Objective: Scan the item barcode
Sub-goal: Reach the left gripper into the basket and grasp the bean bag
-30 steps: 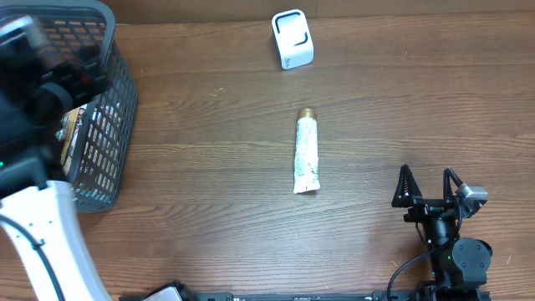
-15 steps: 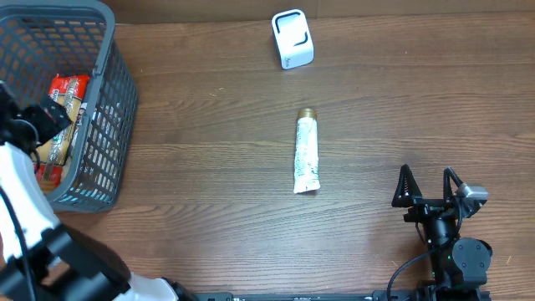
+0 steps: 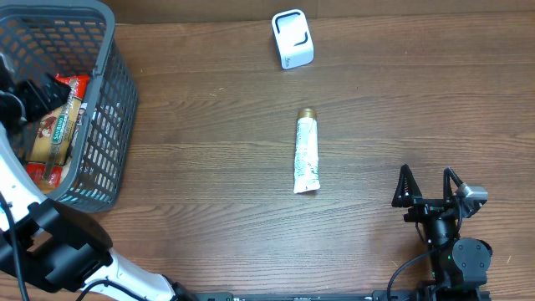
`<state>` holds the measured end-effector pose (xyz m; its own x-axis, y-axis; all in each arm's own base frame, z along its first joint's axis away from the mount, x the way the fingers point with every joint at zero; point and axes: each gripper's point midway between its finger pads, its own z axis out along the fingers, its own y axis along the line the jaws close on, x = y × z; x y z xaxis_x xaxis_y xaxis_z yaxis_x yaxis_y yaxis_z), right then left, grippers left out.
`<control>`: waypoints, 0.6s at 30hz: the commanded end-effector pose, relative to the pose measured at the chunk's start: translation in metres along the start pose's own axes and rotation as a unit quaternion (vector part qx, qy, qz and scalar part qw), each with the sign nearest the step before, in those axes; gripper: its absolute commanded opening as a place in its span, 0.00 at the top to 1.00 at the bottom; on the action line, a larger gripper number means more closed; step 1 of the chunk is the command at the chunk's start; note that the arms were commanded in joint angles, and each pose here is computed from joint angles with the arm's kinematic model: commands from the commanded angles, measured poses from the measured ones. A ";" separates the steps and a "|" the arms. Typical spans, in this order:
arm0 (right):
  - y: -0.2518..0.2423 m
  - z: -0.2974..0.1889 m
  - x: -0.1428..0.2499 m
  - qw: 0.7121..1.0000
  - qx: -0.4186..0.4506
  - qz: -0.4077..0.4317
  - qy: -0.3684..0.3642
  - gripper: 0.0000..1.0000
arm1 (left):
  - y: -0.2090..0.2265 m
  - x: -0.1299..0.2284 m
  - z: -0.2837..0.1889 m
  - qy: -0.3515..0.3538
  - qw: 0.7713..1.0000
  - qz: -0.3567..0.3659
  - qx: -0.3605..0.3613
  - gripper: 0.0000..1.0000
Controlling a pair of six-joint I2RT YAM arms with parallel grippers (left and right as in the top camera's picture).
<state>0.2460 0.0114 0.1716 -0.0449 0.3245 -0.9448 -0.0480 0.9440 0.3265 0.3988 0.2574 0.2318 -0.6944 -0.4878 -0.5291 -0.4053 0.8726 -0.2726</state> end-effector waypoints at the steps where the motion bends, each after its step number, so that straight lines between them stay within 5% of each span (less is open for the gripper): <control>1: 0.000 0.000 0.002 1.000 0.000 -0.002 -0.002 0.00 | 0.002 -0.006 0.006 0.011 1.000 0.017 -0.004 0.00; 18: 0.000 0.000 0.002 1.000 0.000 -0.002 -0.002 0.00 | 0.042 0.087 0.137 0.210 0.978 -0.011 -0.012 0.00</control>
<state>0.2460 0.0114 0.1716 -0.0452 0.3238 -0.9451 -0.0479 0.9442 0.3258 0.4049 0.2549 0.0769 -0.8486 -0.5020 -0.1669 -0.4494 0.8505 -0.2734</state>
